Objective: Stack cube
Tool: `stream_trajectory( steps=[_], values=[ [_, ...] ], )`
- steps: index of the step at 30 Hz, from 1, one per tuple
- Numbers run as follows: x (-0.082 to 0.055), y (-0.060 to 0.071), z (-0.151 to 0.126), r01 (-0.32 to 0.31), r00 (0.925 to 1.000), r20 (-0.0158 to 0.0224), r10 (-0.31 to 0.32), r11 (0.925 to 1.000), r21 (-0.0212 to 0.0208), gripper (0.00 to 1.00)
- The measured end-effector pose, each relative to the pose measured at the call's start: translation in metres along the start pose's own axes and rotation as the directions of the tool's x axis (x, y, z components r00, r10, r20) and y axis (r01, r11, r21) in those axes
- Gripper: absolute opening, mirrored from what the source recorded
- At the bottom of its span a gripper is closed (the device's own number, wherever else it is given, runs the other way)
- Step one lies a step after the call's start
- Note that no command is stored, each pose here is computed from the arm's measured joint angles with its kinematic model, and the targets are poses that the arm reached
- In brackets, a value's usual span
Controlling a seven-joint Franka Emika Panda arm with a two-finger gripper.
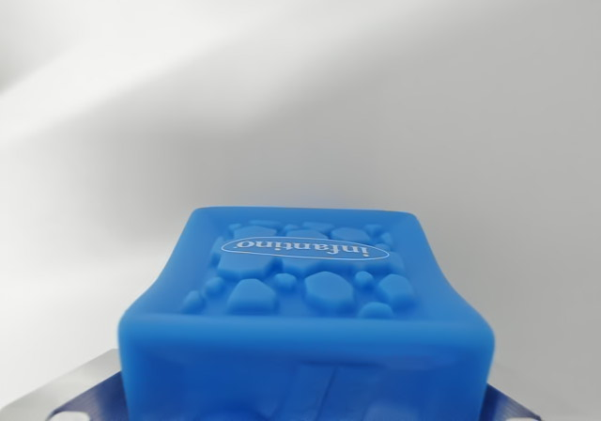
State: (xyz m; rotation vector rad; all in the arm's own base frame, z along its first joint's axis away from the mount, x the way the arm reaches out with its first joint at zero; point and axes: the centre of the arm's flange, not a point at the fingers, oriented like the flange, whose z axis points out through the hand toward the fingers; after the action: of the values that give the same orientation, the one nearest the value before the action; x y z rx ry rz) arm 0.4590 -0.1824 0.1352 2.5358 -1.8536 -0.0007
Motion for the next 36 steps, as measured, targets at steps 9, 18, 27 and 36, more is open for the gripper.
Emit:
stream_trajectory(
  steps=[9, 18, 27, 36],
  values=[
    [0.0, 0.0, -0.018, -0.001, 1.0, 0.0006, 0.001, 1.0, 0.0017, 0.0],
    [0.0, 0.0, -0.041, 0.0, 1.0, -0.0004, 0.0, 1.0, 0.003, 0.0],
    [0.001, 0.0, -0.068, 0.0, 1.0, -0.001, 0.0, 1.0, 0.0053, 0.0],
    [-0.001, -0.004, -0.088, 0.016, 0.9999, -0.0016, -0.016, 0.9999, 0.0052, 0.0]
  ],
)
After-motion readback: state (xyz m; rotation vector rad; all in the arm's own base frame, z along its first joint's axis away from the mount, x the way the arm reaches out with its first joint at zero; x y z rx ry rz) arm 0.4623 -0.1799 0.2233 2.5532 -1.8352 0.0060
